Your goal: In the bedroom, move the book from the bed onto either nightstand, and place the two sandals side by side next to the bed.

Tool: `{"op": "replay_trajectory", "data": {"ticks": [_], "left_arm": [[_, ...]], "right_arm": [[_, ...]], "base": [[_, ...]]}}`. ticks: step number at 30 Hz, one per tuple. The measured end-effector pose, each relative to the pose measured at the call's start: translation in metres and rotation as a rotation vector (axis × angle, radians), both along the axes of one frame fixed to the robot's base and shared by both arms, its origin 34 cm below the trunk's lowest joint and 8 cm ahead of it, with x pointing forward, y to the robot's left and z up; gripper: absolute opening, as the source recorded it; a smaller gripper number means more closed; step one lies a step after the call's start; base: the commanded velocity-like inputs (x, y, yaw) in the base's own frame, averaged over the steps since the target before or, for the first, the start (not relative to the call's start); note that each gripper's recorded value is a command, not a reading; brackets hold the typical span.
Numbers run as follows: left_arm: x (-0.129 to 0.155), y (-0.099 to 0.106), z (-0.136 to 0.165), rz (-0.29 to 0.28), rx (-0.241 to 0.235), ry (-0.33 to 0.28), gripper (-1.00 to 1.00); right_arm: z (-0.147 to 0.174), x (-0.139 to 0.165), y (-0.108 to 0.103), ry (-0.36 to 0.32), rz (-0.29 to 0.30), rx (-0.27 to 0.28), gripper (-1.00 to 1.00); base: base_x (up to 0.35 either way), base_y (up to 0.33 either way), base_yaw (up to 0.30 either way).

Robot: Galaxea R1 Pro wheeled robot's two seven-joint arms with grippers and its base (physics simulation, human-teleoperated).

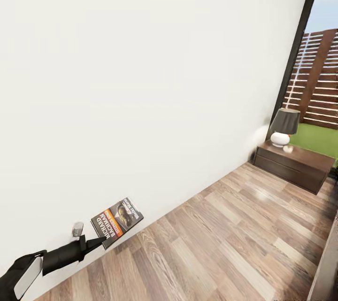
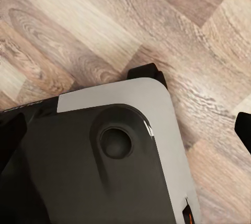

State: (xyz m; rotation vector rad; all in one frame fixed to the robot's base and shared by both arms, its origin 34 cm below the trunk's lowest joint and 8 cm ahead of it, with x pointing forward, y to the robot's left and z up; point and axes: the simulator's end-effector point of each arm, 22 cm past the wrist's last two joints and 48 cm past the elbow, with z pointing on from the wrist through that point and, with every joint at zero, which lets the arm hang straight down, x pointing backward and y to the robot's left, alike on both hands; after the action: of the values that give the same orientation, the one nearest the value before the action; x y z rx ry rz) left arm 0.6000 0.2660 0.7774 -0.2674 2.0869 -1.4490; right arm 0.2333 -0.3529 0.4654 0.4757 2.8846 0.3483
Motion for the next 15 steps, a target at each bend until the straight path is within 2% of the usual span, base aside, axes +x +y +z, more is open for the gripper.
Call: {"op": "replay_trajectory", "data": {"ticks": [15], "left_arm": [[0.0000,-0.0001,0.0000,0.000,0.001,-0.001,-1.00]], "right_arm": [[0.0000,-0.0002,0.0001,0.000,0.002,0.000,1.00]], "base": [[0.098,0.109,-0.171]]}}
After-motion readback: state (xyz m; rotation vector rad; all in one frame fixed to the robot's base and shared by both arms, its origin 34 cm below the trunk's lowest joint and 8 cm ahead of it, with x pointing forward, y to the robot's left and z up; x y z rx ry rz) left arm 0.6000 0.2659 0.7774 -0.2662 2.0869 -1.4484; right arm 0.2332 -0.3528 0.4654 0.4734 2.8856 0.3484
